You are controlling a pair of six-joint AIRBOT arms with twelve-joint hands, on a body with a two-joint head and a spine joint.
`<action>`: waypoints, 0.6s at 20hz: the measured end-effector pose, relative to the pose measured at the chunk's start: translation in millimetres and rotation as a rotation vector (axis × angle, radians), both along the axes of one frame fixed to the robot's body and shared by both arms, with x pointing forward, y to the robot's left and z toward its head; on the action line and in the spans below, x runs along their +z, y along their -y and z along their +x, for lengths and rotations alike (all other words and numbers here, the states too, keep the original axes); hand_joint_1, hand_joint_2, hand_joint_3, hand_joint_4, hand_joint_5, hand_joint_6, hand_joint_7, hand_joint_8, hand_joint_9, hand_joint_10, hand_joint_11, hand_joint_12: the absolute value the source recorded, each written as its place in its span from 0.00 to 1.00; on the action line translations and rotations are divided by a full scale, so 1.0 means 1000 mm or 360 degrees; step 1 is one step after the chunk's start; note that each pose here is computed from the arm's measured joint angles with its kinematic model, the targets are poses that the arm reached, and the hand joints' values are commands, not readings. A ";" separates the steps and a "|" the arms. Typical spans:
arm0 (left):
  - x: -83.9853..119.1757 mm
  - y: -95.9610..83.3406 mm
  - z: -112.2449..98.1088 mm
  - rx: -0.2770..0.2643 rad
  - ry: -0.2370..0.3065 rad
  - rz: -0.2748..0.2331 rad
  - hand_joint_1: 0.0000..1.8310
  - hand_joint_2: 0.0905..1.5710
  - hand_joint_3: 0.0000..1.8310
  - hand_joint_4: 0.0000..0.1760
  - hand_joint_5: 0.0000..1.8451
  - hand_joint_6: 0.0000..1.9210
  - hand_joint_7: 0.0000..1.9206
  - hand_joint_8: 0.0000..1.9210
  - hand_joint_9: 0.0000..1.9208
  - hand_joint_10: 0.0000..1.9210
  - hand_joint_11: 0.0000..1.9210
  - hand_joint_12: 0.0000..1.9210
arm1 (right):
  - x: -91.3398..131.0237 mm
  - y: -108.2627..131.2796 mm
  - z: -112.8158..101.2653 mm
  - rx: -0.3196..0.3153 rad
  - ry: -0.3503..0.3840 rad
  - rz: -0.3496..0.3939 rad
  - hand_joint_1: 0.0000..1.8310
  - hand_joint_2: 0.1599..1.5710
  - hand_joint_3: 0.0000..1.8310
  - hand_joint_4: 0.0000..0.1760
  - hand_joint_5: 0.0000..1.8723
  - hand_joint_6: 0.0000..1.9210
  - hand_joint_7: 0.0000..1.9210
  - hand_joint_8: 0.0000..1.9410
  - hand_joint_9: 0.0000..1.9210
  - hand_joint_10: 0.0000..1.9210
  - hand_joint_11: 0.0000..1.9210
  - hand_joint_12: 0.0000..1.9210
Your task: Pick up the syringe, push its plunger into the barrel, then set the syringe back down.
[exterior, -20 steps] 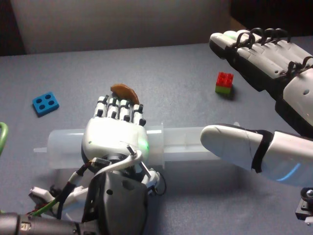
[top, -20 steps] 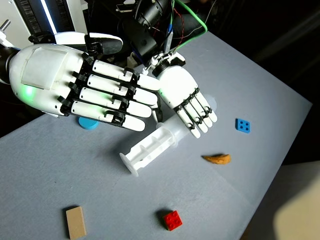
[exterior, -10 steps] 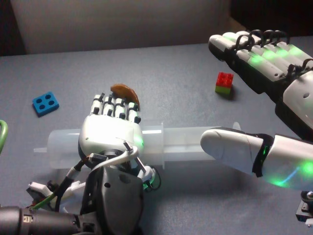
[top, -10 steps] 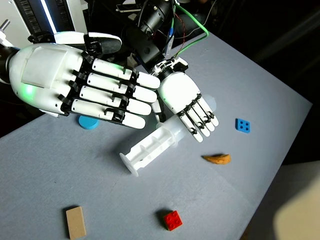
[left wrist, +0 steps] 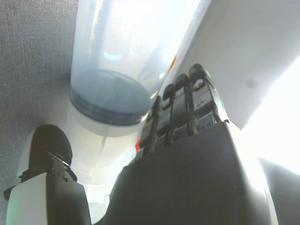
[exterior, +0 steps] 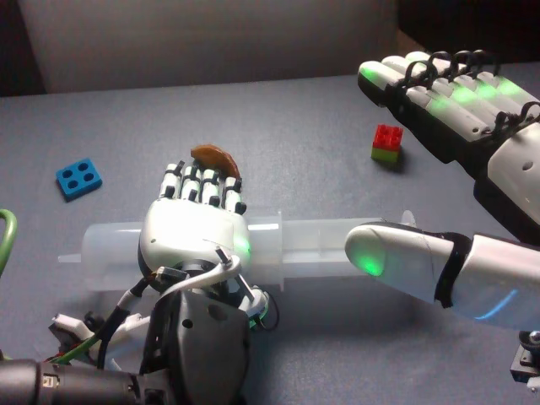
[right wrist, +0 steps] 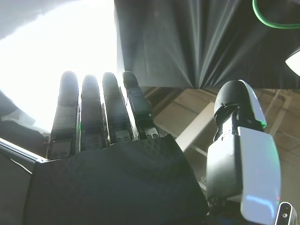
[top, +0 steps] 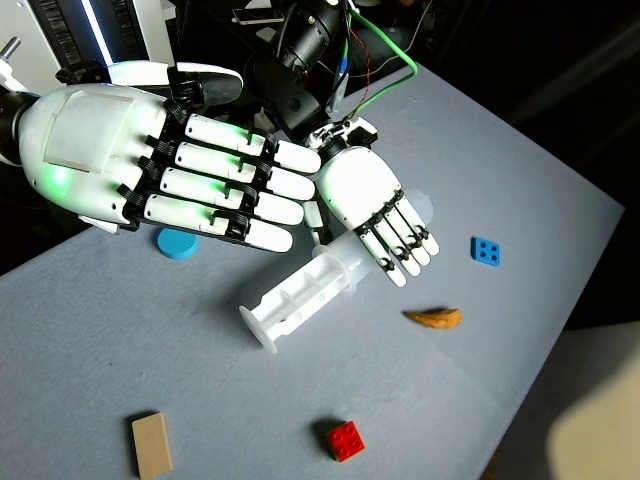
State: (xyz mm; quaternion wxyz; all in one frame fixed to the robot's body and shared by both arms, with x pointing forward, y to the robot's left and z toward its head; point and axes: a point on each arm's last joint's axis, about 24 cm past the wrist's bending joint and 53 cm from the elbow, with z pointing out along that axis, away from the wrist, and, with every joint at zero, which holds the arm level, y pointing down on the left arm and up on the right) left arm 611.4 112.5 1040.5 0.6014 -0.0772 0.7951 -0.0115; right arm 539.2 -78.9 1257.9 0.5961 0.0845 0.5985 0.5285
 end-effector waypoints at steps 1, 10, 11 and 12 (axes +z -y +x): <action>0.000 0.000 0.001 0.0003 0.0002 0.0000 0.35 0.68 0.00 0.00 0.04 0.00 0.04 0.00 0.05 0.00 0.00 0.19 | 0.000 0.000 0.000 -0.0001 0.0002 0.0002 0.00 0.62 0.00 0.00 0.03 0.00 0.03 0.00 0.03 0.00 0.00 0.19; 0.005 0.009 0.002 -0.0047 0.0042 -0.0027 0.66 0.79 0.00 0.00 0.37 0.01 0.39 0.01 0.41 0.01 0.29 0.38 | -0.003 0.001 0.000 -0.0003 -0.0008 -0.0004 0.01 0.62 0.00 0.00 0.03 0.00 0.03 0.00 0.04 0.00 0.00 0.21; 0.006 0.010 0.002 -0.0053 0.0051 -0.0024 0.69 0.78 0.00 0.00 0.40 0.01 0.43 0.01 0.46 0.01 0.35 0.34 | -0.003 0.001 0.000 -0.0005 -0.0007 -0.0004 0.02 0.62 0.00 0.00 0.03 0.00 0.04 0.00 0.04 0.00 0.00 0.21; 0.007 0.011 0.001 -0.0058 0.0054 -0.0020 0.78 0.75 0.00 0.00 0.33 0.58 0.41 0.48 0.45 0.47 0.42 0.72 | -0.003 0.001 0.000 -0.0006 -0.0005 -0.0008 0.02 0.61 0.00 0.00 0.04 0.00 0.05 0.00 0.05 0.00 0.00 0.24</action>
